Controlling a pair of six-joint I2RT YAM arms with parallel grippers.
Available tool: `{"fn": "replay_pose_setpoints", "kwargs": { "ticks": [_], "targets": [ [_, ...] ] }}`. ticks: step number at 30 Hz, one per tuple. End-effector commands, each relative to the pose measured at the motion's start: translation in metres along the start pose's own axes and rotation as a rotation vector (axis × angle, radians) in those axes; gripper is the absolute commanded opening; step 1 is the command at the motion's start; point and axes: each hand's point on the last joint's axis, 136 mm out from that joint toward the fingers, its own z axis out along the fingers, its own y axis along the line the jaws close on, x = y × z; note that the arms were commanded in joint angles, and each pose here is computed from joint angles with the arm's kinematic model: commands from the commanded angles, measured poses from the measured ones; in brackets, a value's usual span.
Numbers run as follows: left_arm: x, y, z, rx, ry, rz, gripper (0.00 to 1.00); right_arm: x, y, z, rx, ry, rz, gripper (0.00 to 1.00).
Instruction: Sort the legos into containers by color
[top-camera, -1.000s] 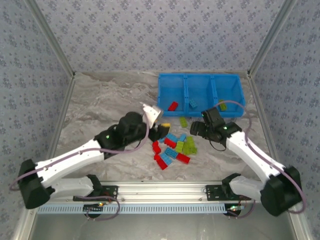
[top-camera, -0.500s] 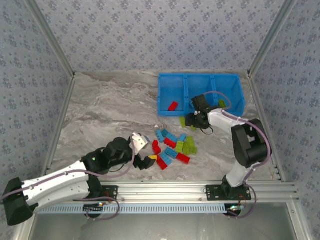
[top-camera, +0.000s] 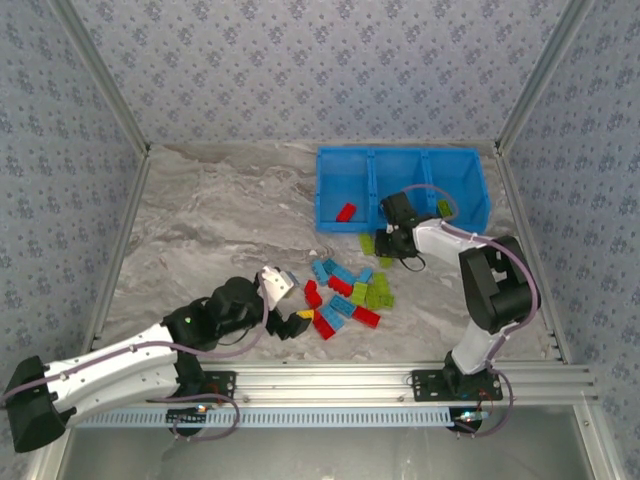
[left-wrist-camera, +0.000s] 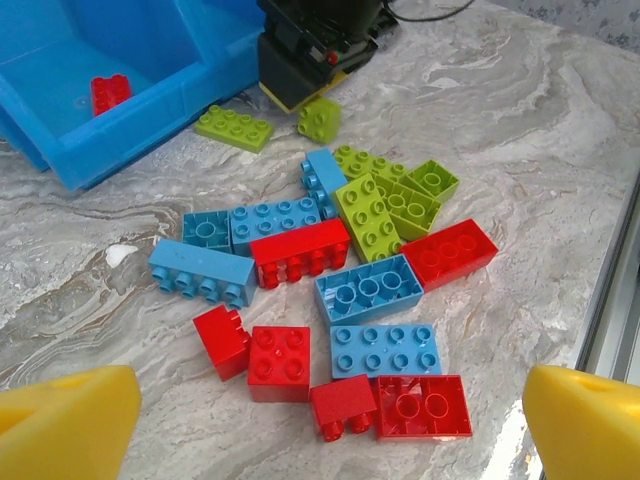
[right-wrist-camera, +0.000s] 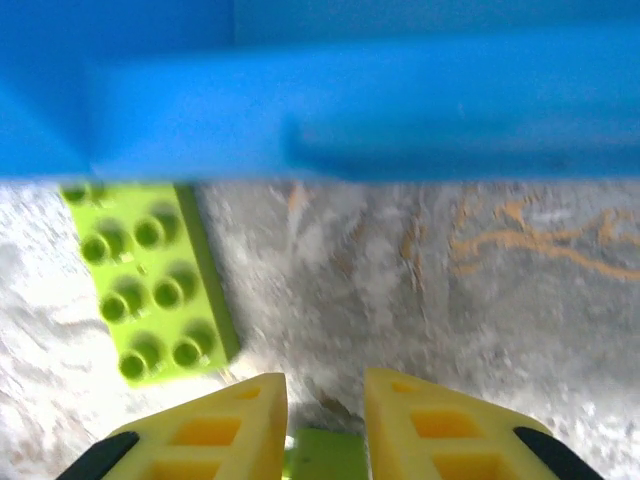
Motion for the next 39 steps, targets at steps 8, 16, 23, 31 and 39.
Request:
{"fn": "replay_pose_setpoints", "kwargs": {
  "ticks": [8,16,23,31,39],
  "targets": [
    [-0.015,-0.004,0.001,0.014,-0.068,-0.011,0.99,0.004,-0.001,-0.046,-0.04,-0.086,0.055,0.46],
    [-0.013,-0.003,0.006,0.01,-0.054,-0.007,0.99,0.023,0.003,-0.017,0.006,0.017,0.154,0.74],
    [-0.007,-0.002,0.005,0.002,-0.033,-0.017,0.99,0.03,-0.008,0.001,0.137,0.036,0.285,0.56],
    [-0.006,-0.001,0.001,-0.001,-0.051,-0.03,0.99,0.039,-0.017,-0.002,0.146,0.001,0.334,0.21],
    [-0.024,-0.025,-0.004,0.135,-0.118,-0.008,0.99,0.007,-0.022,-0.071,0.085,-0.198,0.337,0.12]
  ]
}}
